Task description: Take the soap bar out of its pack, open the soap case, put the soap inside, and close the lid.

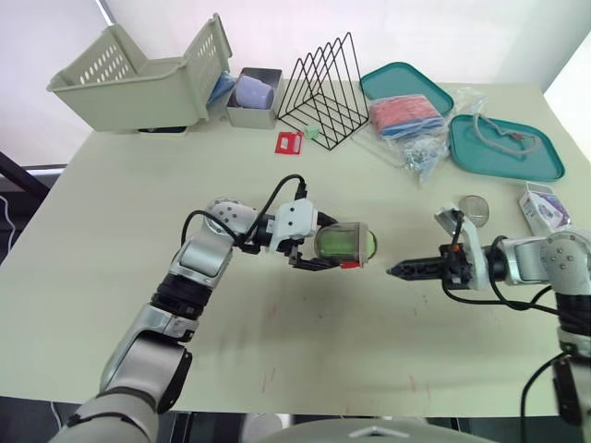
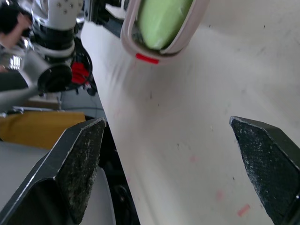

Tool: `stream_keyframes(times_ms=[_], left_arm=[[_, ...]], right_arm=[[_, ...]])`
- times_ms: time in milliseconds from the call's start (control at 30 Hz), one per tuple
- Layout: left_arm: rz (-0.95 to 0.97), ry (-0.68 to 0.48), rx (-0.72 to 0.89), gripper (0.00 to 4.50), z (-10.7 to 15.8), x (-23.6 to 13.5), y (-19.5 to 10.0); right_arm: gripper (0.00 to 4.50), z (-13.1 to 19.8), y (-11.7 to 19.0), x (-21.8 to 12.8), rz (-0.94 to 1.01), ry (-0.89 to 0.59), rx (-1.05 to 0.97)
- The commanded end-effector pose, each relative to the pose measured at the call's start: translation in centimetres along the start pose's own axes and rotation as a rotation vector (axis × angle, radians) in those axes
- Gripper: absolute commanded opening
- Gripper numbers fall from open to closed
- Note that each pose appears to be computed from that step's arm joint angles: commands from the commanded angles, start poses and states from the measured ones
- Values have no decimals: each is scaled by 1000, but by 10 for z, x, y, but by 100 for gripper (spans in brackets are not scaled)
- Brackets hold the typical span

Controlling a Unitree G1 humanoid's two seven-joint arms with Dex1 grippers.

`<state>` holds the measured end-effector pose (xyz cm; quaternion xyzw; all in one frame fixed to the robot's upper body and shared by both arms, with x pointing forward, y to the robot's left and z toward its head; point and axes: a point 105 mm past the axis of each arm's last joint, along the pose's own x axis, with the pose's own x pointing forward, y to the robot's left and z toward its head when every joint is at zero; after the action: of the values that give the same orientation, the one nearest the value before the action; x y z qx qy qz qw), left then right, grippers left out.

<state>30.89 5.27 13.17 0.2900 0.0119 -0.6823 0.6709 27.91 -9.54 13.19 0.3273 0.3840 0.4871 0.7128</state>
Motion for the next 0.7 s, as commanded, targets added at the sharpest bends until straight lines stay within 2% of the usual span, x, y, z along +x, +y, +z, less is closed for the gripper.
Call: stream_keyframes(times_ms=[33, 700], left_arm=[[9, -29, 56, 348, 15, 1, 5], [5, -31, 59, 348, 16, 1, 6]], right_arm=[[445, 2, 11, 1, 36, 2, -17], [445, 5, 12, 10, -4, -36, 51]])
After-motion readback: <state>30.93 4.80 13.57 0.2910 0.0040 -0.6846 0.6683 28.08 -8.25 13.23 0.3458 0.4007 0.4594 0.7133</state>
